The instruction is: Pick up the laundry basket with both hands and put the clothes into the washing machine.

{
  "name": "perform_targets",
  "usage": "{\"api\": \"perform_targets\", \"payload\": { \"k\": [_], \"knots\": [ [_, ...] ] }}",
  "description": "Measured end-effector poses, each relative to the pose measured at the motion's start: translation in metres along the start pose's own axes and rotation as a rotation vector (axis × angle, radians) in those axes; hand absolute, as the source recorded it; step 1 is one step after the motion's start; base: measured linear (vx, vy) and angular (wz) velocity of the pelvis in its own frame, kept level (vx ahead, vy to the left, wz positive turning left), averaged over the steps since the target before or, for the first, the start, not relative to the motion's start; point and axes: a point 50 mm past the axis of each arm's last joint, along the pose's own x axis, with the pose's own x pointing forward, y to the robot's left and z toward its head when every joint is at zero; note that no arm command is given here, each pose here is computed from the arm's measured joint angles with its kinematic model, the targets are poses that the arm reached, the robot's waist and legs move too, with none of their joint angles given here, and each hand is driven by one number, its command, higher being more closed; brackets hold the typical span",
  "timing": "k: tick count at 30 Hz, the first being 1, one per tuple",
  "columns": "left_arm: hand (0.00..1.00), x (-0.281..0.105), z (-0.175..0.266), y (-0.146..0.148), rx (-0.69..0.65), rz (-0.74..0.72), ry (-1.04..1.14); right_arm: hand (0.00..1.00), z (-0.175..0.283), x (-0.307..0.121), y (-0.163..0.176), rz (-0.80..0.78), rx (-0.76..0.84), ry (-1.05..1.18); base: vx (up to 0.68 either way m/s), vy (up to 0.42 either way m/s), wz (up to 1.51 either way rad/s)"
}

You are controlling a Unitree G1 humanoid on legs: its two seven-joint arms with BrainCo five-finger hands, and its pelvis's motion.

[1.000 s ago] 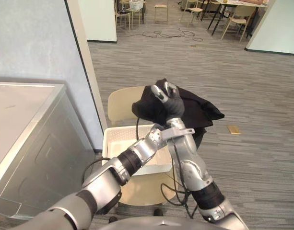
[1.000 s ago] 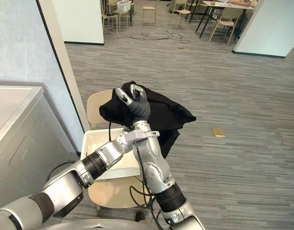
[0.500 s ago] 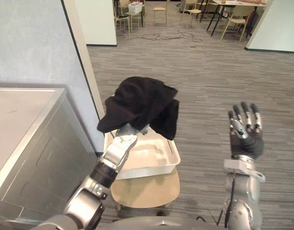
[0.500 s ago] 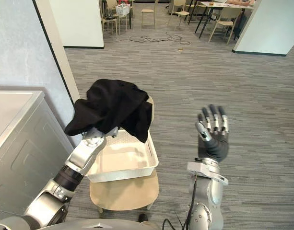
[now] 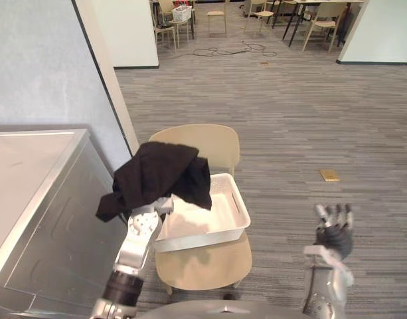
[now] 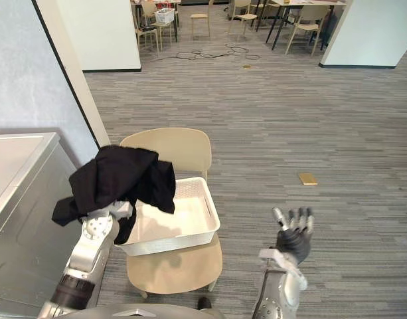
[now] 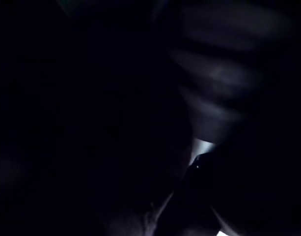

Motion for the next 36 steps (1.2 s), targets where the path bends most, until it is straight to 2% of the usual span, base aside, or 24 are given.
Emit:
{"api": "perform_targets", "payload": {
  "k": [4, 8, 13, 19, 22, 25, 30, 33, 36],
  "knots": [
    [1.00, -0.023, -0.010, 0.008, -0.018, 0.000, 0.044, 0.00, -0.034, -0.009, -0.027, -0.096, -0.099, 0.160, 0.01, -0.001, 0.18],
    [1.00, -0.038, -0.013, 0.018, -0.023, 0.027, 0.058, 0.00, -0.057, -0.022, -0.059, -0.209, -0.129, 0.279, 0.00, 0.012, 0.34],
    [1.00, -0.055, -0.018, 0.041, -0.034, 0.133, 0.090, 0.00, -0.084, -0.055, -0.112, -0.441, -0.151, 0.461, 0.00, 0.016, 0.21],
    [1.00, -0.070, -0.037, 0.055, -0.087, 0.205, 0.188, 0.00, -0.113, -0.098, -0.142, -0.588, -0.172, 0.686, 0.01, -0.005, 0.17],
    [1.00, -0.076, -0.042, 0.064, -0.079, 0.240, 0.215, 0.00, -0.120, -0.103, -0.150, -0.601, -0.192, 0.762, 0.00, -0.013, 0.01],
    [1.00, -0.073, -0.043, 0.069, -0.107, 0.258, 0.212, 0.00, -0.131, -0.093, -0.142, -0.560, -0.244, 0.834, -0.05, -0.067, 0.32],
    [1.00, -0.068, -0.033, 0.052, -0.197, 0.194, 0.168, 0.00, -0.130, -0.070, -0.131, -0.399, -0.442, 0.866, -0.11, -0.060, 1.12],
    [1.00, -0.063, -0.017, 0.041, -0.251, 0.143, 0.096, 0.00, -0.123, -0.058, -0.131, -0.361, -0.501, 0.848, -0.11, 0.024, 1.04],
    [1.00, -0.061, -0.007, 0.035, -0.292, 0.122, 0.050, 0.00, -0.117, -0.032, -0.115, -0.281, -0.527, 0.780, -0.10, 0.055, 0.60]
  ]
}}
